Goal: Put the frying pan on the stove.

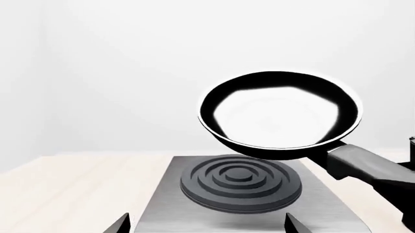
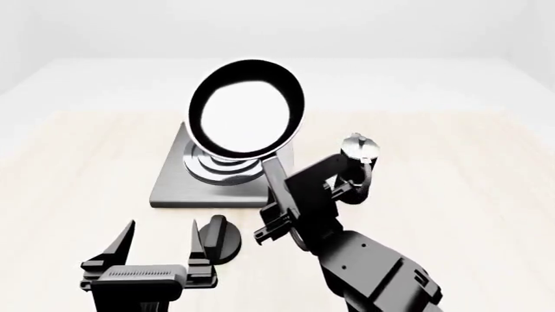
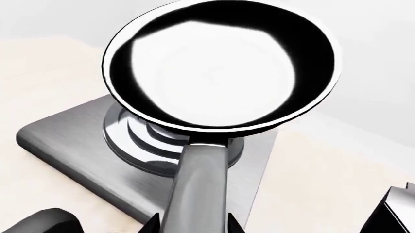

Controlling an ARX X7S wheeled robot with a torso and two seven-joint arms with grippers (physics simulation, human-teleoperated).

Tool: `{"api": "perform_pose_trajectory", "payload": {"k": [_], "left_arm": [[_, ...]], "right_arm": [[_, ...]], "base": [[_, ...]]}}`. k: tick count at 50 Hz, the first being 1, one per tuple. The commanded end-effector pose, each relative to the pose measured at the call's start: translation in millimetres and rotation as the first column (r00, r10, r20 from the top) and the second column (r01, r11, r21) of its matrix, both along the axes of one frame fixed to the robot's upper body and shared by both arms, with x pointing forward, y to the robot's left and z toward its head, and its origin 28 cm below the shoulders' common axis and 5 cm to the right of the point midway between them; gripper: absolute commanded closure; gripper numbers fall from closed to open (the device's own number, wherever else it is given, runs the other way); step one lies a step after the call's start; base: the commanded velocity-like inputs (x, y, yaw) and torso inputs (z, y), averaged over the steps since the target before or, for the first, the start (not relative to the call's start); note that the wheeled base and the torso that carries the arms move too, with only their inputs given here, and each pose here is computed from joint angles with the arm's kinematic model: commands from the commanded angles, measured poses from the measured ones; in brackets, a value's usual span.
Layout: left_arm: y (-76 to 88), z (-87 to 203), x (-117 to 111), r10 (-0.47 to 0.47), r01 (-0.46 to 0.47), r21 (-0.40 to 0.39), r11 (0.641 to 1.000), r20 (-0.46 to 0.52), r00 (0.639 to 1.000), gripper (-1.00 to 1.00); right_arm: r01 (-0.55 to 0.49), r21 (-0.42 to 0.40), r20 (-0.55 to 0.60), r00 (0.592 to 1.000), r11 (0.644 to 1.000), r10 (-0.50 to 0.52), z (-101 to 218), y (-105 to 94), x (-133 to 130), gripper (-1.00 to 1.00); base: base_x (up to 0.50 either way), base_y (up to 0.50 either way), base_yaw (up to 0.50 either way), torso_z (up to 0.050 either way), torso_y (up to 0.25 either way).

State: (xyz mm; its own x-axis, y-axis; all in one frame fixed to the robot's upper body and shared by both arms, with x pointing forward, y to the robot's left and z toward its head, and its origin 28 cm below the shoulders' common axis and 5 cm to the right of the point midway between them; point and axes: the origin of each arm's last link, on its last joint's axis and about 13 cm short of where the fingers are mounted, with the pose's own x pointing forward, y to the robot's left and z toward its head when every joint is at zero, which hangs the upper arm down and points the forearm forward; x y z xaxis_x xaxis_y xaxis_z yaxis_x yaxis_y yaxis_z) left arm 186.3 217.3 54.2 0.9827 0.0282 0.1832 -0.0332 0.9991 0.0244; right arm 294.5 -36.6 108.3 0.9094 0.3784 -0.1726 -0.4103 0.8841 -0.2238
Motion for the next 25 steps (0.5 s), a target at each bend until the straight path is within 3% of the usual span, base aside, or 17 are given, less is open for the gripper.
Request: {"api": "perform_pose_trajectory", "payload": {"k": [1,25], "left_arm": [[0.1,0.2,0.0,0.001,-0.001,0.001,1.0,0.002,1.0,-1.0],[0.0,-0.6,0.1,0.002,-0.002,0.005,1.0,0.001,1.0,-1.0]], "right_arm": [[0.022,-0.039,0.091,0.996,0.999,-0.018,17.0,2.6,10.9,1.0],[0.02,-0.065,0.077,0.997,0.998,-0.015,13.9,4.4,16.1,1.0]], "base": [[0.0,0.0,0.0,0.0,0.0],[0.0,0.0,0.0,0.0,0.002]]}}
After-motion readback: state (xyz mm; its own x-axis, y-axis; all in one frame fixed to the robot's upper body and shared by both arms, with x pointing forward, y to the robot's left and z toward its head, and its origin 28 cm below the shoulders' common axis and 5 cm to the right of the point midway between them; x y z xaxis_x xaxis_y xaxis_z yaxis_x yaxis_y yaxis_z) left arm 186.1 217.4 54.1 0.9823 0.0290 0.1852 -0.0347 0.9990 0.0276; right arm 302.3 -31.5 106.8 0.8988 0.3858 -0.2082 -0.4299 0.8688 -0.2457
